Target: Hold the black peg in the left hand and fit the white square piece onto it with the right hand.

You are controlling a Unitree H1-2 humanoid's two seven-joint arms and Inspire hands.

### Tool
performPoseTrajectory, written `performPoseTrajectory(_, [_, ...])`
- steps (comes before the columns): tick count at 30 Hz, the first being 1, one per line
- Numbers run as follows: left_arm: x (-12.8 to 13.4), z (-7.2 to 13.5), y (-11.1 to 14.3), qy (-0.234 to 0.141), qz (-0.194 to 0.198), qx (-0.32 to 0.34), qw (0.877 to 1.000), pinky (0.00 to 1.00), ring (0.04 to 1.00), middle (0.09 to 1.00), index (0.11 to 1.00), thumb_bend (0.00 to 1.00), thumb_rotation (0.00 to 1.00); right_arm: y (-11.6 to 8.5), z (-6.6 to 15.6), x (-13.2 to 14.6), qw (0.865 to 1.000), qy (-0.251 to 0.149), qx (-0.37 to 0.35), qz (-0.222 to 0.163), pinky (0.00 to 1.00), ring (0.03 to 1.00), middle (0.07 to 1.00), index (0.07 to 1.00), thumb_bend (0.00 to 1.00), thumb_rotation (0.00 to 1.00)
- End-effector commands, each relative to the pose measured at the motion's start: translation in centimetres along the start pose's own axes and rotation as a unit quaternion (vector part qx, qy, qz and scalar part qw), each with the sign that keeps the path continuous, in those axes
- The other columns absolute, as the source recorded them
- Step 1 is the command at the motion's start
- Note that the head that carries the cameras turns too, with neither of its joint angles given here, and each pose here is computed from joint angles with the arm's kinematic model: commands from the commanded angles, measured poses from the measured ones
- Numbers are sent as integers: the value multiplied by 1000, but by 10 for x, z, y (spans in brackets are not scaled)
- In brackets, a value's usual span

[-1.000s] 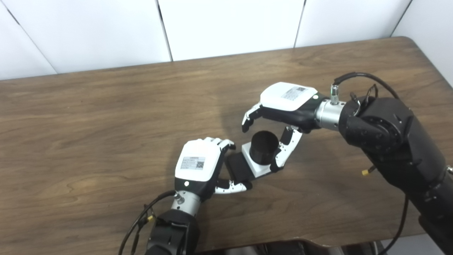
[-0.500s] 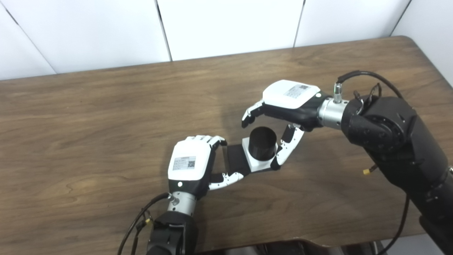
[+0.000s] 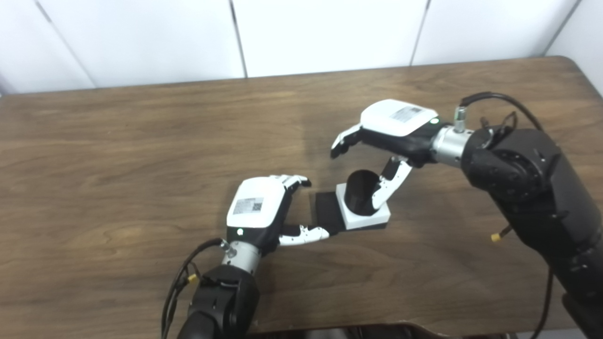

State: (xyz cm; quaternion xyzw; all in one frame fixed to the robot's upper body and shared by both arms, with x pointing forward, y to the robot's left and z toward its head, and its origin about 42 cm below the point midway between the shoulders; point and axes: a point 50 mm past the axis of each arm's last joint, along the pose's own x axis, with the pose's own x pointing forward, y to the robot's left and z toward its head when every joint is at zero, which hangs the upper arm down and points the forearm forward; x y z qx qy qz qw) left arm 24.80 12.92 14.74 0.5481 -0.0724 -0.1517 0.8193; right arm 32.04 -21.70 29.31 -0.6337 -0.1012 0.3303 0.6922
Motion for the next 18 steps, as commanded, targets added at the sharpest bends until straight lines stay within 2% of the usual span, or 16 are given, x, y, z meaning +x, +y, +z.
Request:
performPoseTrajectory(1, [4,-5,27,-26,61,-2,998,766,807,822,806,951,739,-20,-5,-4,999,1,28,-35,736,819,791,791,1000,457])
performPoseTrajectory(4, [0,-19,43,-36,67,-29,997,760,815,836,853,984,785,-18,-14,-11,990,-14,136,-35,781,878,868,869,1000,544])
performPoseTrajectory(7, [-8,-31,54,-37,67,-51,996,735,818,842,854,999,781,-16,-25,-21,981,-17,189,-50,820,906,910,909,1000,618])
performPoseTrajectory(10, [-15,-41,64,-30,78,-54,995,694,802,841,852,1000,773,-14,-37,-32,970,-5,232,-73,855,929,933,928,1000,639])
performPoseTrajectory(13, [-23,-53,74,-24,98,-59,993,666,794,843,860,1000,795,-7,-52,-43,950,-8,295,-104,908,962,961,944,1000,652])
performPoseTrajectory(14, [-25,-58,77,-19,106,-66,992,668,801,845,861,1000,808,-3,-56,-48,943,-6,312,-120,916,973,972,952,1000,686])
performPoseTrajectory(16, [-29,-67,82,-4,117,-95,988,673,823,873,890,961,889,8,-59,-55,927,2,340,-157,858,964,982,962,1000,810])
performPoseTrajectory(18, [-30,-75,84,7,123,-139,983,693,855,912,925,924,972,21,-58,-58,904,5,377,-201,815,941,964,951,978,914])
